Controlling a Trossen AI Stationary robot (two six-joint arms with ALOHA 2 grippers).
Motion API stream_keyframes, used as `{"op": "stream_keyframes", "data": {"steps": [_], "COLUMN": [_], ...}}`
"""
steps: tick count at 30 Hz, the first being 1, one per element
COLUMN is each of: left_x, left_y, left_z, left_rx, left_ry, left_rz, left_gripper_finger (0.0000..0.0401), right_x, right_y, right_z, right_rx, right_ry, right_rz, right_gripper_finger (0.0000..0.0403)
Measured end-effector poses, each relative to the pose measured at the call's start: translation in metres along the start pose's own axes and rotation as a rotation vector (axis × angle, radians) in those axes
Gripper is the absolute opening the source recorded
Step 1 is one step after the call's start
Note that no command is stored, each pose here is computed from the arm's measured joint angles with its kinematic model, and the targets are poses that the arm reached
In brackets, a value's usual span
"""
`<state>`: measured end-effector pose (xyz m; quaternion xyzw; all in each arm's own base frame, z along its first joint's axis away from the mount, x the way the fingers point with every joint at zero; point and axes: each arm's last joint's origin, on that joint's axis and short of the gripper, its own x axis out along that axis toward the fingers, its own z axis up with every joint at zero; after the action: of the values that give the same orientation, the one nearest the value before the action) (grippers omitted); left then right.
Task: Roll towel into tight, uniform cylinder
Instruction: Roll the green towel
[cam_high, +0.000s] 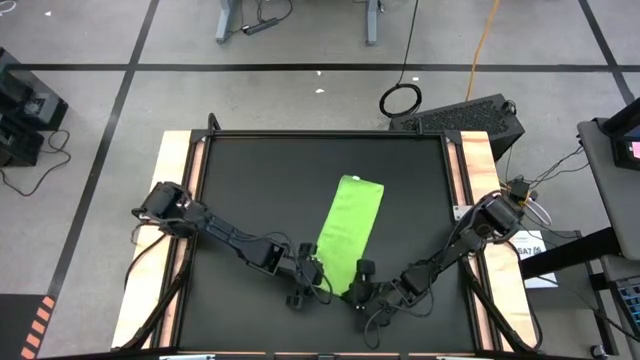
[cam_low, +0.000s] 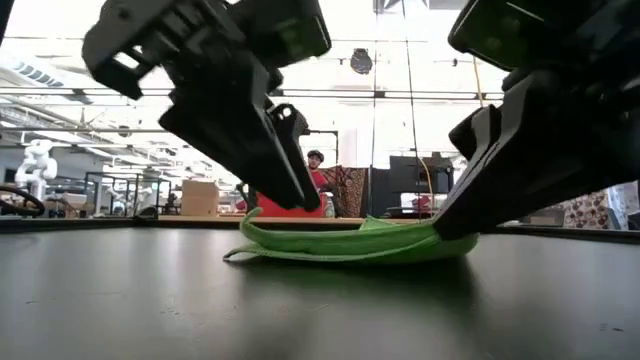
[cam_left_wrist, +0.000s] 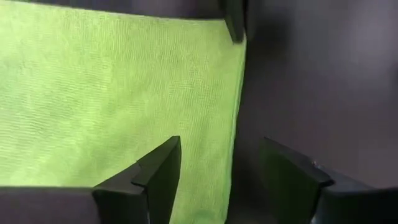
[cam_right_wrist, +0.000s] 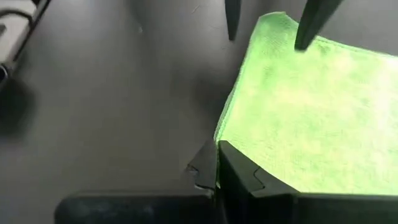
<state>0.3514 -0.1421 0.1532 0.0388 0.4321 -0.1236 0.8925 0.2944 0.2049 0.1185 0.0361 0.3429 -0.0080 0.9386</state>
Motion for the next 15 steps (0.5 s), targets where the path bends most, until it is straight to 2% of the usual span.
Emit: {"op": "stream_keyframes", "data": {"steps": [6,15], "left_x": [-0.012,-0.004], "left_y": [-0.001,-0.001], "left_z": [-0.004,-0.02], "left_rx": [0.145,0.246], "left_ry": [0.071,0.031], "left_rz": [-0.015,-0.075], "left_gripper_finger": [0.0214,0.0214], "right_x": [-0.013,-0.02], "right_y": [0.01,0.015], "right_z": [0.0,-0.01], "right_rx": [0.1,0.284], "right_ry": [-0.043,-0.017], "right_rz": [-0.027,-0.063], "right_gripper_finger": [0.0,0.0]}}
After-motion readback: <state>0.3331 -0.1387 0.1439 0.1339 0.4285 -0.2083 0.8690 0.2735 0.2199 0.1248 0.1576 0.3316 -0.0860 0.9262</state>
